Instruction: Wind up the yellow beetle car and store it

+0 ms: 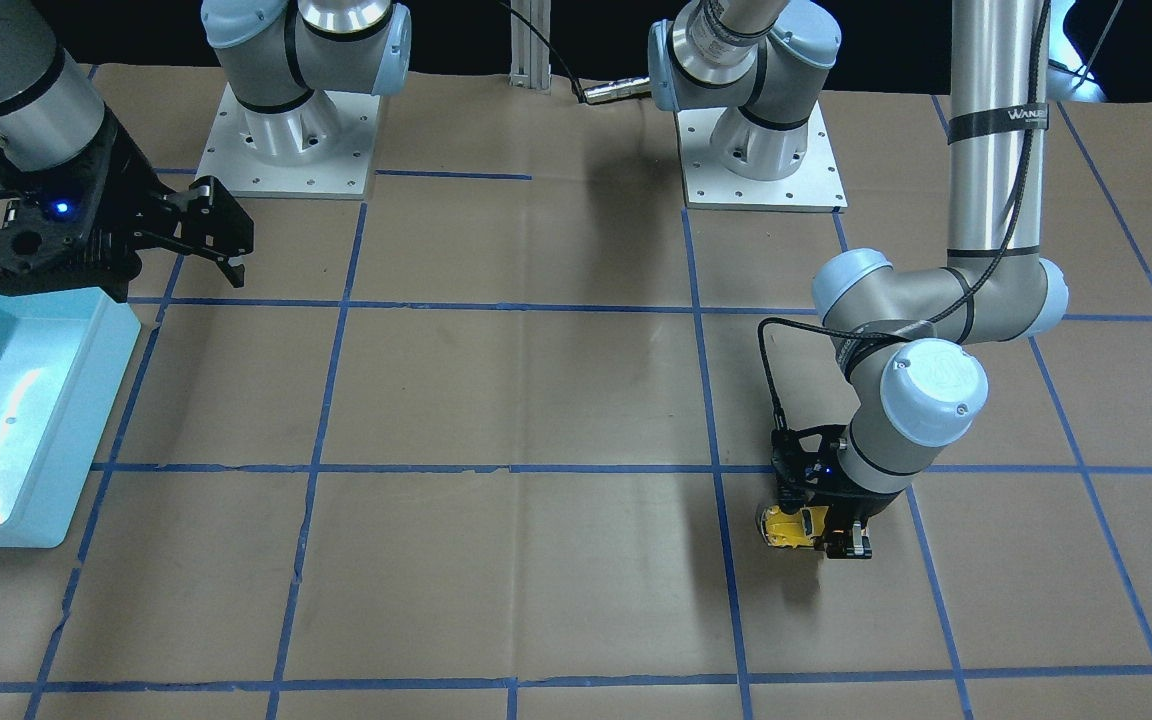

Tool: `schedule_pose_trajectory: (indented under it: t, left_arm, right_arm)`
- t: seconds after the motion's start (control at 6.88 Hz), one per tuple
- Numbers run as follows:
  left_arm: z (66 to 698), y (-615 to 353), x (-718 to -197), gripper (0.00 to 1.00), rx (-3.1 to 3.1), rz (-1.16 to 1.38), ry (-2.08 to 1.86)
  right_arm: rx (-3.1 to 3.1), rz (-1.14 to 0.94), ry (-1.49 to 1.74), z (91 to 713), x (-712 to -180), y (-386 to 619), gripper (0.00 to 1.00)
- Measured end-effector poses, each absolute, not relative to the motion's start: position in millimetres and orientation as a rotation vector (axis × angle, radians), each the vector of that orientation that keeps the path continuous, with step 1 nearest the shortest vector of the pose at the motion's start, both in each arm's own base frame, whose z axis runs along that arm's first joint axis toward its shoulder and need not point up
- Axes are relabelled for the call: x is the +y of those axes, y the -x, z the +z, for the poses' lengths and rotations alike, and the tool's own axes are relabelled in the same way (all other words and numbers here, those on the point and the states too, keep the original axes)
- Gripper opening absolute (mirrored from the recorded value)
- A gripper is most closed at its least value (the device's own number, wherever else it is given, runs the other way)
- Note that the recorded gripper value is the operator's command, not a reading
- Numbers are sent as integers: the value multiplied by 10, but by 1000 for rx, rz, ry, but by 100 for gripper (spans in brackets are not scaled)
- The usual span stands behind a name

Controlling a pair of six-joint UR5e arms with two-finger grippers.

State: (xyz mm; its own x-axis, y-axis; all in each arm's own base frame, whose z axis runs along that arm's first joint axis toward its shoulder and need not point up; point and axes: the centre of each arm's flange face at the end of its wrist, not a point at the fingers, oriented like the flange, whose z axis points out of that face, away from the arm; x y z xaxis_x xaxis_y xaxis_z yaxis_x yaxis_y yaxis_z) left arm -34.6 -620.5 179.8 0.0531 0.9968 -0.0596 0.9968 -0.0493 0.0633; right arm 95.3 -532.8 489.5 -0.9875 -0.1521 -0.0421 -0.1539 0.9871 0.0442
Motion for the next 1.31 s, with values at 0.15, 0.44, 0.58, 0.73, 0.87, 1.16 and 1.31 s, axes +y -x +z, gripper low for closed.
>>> schedule_pose_trajectory:
  t: [0.15, 0.44, 0.58, 0.73, 0.87, 1.16, 1.31]
  left_arm:
    - [1798, 344, -6205, 1, 2104, 1, -2215]
    - [1825, 342, -6207, 1, 2103, -4, -2210]
    - [1839, 342, -6205, 1, 2102, -6, -2208]
    - [1856, 342, -6204, 1, 2101, -8, -2206]
    - [1869, 343, -6203, 1, 2100, -10, -2205]
    - [1868, 343, -6203, 1, 2100, -10, -2205]
    - [1862, 343, -6203, 1, 2101, -10, -2206]
  right_arm:
    - [3093, 73, 238, 4895, -5328, -953, 100]
    - [3093, 74, 238, 4895, -5328, -953, 100]
    - [3093, 73, 238, 4895, -5328, -953, 100]
    - [3093, 73, 238, 4895, -5328, -953, 100]
    - [3093, 73, 238, 4895, -5328, -953, 100]
    - [3093, 74, 238, 4894, -5328, -953, 100]
    - [3093, 73, 238, 4895, -5328, -953, 100]
